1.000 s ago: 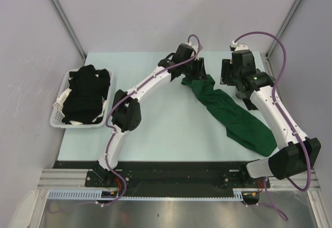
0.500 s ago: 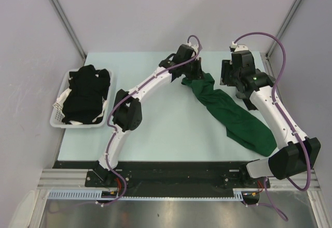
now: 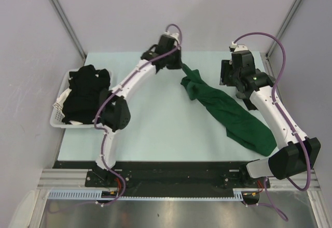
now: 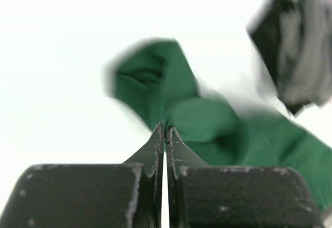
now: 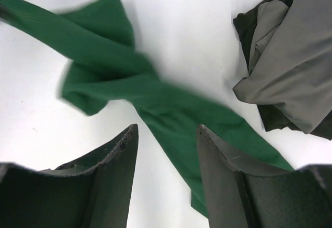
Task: Fold and stack the t-shirts
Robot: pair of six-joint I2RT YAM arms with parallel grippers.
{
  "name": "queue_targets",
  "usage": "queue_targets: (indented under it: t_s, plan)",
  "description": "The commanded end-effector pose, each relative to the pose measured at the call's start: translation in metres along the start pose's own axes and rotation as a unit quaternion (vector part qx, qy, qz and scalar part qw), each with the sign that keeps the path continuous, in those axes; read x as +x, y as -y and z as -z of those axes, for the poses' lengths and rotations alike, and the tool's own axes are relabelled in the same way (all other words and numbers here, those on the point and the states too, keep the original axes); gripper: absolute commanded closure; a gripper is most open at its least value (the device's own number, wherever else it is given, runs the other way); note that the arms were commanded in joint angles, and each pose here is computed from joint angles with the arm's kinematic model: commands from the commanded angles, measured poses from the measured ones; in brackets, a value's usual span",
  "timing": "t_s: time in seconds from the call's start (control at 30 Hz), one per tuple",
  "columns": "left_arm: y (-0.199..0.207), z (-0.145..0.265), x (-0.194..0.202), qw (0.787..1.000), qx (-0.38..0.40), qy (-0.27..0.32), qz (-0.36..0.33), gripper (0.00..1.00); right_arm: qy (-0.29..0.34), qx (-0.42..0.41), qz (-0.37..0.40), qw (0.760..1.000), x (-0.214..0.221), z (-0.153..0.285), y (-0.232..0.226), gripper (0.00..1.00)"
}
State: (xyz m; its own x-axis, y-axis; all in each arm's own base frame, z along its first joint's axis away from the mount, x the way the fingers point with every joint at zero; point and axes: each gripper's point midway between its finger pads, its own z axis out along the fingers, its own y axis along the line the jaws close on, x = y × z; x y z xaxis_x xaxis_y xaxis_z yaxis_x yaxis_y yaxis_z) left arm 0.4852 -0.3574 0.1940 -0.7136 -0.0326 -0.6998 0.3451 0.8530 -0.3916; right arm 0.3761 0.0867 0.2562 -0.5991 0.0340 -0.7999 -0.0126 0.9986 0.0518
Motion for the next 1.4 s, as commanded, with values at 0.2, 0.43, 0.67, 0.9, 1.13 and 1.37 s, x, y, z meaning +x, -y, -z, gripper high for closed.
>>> queue_targets:
  t_s: [0.2,0.43,0.67,0.9,1.13,1.37]
  plan:
    - [-0.133,0.173,-0.124,0.969,-0.182,0.168,0.005,1.0,0.013,-0.016,-0.01,1.0,-0.008,-0.003,-0.007,0.46]
    - [-0.154,0.182,-0.108,0.966,-0.201,0.16,0.024,1.0,-0.006,-0.012,-0.008,1.0,0.001,-0.011,-0.007,0.46]
    - [-0.151,0.162,-0.084,0.975,-0.17,0.135,0.046,1.0,-0.083,-0.011,-0.013,0.996,0.039,-0.041,-0.012,0.46]
    - [-0.149,0.173,-0.082,0.975,-0.176,0.134,0.032,1.0,-0.124,-0.011,-0.019,0.992,0.064,-0.081,-0.02,0.46]
    - [-0.149,0.177,-0.073,0.975,-0.177,0.127,0.034,1.0,-0.151,-0.008,-0.021,0.988,0.087,-0.118,-0.025,0.49]
    - [-0.144,0.185,-0.066,0.977,-0.171,0.123,0.036,1.0,-0.158,-0.004,-0.026,0.987,0.1,-0.146,-0.028,0.5]
